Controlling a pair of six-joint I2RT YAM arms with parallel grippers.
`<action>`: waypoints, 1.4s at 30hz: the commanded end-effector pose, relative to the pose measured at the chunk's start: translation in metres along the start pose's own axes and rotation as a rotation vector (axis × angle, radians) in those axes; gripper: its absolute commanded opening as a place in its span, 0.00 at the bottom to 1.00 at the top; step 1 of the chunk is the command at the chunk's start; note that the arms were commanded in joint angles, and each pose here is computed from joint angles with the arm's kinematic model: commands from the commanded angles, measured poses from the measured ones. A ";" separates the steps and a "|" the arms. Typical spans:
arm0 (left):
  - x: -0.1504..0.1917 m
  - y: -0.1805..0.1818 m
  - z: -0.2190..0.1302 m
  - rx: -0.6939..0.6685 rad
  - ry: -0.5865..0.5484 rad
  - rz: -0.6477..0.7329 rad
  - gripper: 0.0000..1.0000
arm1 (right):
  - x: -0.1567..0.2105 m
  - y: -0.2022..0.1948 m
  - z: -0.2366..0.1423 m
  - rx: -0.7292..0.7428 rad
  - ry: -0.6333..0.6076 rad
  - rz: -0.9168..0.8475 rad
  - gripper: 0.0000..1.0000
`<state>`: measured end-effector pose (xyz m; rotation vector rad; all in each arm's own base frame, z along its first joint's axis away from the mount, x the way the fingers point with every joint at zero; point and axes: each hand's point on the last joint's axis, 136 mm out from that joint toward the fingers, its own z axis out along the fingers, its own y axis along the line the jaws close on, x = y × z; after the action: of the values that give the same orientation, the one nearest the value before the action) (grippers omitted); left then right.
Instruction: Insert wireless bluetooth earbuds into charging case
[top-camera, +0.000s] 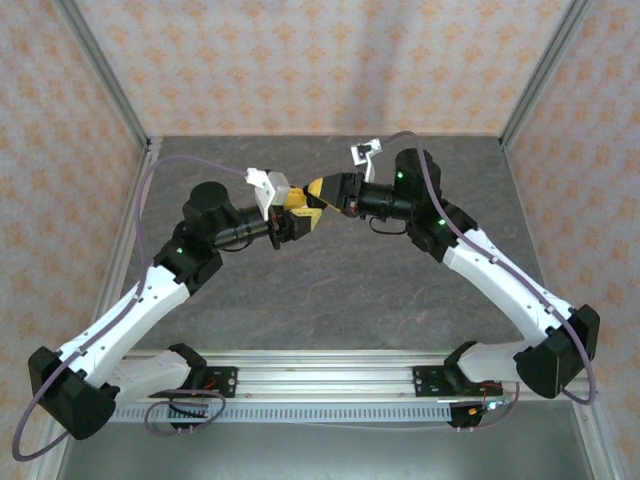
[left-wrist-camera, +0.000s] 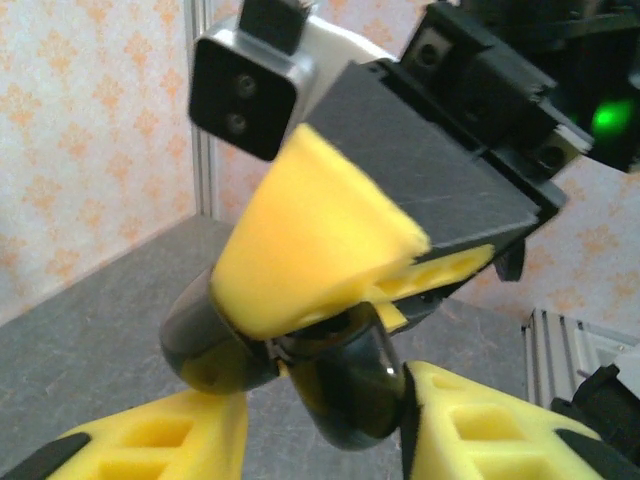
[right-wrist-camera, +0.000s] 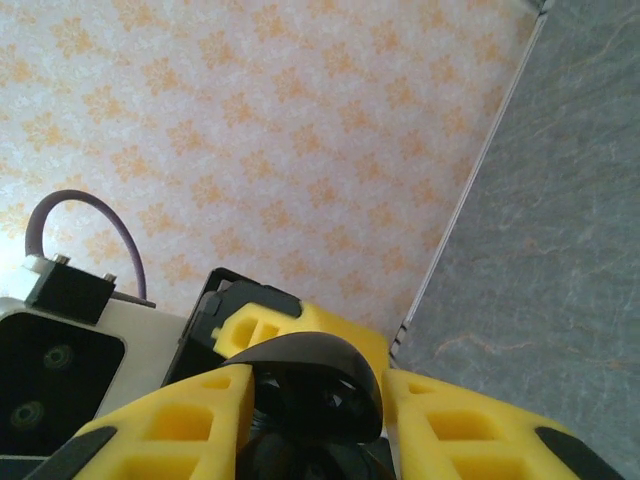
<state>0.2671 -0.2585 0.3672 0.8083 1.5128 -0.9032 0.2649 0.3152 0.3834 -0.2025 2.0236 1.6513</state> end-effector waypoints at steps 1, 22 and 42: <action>-0.010 -0.001 -0.002 -0.014 -0.001 -0.004 0.49 | -0.018 0.019 -0.017 -0.005 -0.141 -0.138 0.10; -0.018 -0.030 0.018 0.153 -0.036 -0.095 0.50 | -0.010 0.000 -0.035 0.222 -0.242 -0.444 0.09; -0.024 -0.022 0.031 0.138 -0.066 -0.131 0.25 | -0.002 0.001 -0.033 0.183 -0.219 -0.440 0.09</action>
<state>0.2678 -0.2945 0.3596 0.7751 1.5779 -1.1284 0.2648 0.2820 0.3805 -0.3199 1.8410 1.1314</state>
